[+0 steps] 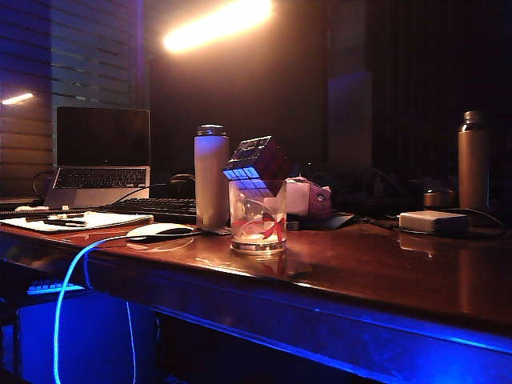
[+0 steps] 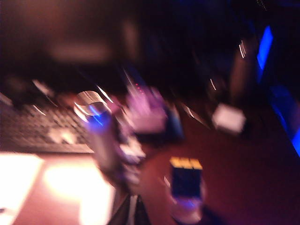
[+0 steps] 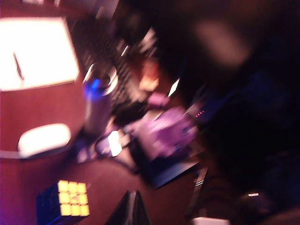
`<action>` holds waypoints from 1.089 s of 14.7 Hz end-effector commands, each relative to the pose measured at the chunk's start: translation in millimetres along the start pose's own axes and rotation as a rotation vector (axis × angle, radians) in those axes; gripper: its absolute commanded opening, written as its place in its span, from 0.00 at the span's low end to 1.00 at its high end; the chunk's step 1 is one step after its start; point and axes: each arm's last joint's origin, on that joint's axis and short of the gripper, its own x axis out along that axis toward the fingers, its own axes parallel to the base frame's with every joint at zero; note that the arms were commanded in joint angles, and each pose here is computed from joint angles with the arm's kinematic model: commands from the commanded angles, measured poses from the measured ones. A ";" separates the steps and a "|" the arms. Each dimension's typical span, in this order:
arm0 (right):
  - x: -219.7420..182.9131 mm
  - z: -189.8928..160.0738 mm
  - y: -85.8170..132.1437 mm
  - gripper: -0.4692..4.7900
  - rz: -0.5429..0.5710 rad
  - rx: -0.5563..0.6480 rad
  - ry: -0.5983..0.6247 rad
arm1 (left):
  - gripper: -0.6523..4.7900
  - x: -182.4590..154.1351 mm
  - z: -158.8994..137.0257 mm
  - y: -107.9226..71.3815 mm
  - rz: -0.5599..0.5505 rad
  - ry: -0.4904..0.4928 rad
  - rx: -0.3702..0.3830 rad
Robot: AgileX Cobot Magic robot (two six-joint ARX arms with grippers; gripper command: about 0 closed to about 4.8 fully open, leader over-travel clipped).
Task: Stack the Rubik's Cube on top of the glass cup.
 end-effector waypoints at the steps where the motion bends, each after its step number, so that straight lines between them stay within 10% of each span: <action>1: -37.7 6.7 -7.6 0.08 -0.033 0.018 -0.084 | 0.11 -39.7 11.2 -6.9 0.092 -0.095 0.021; 7: -72.7 9.2 -13.6 0.08 -0.053 0.039 -0.154 | 0.11 -86.0 0.1 -17.5 0.203 -0.054 0.010; 16: -18.8 -6.3 0.3 0.08 0.036 0.094 -0.142 | 0.11 -72.2 -107.6 -28.0 0.199 0.048 -0.140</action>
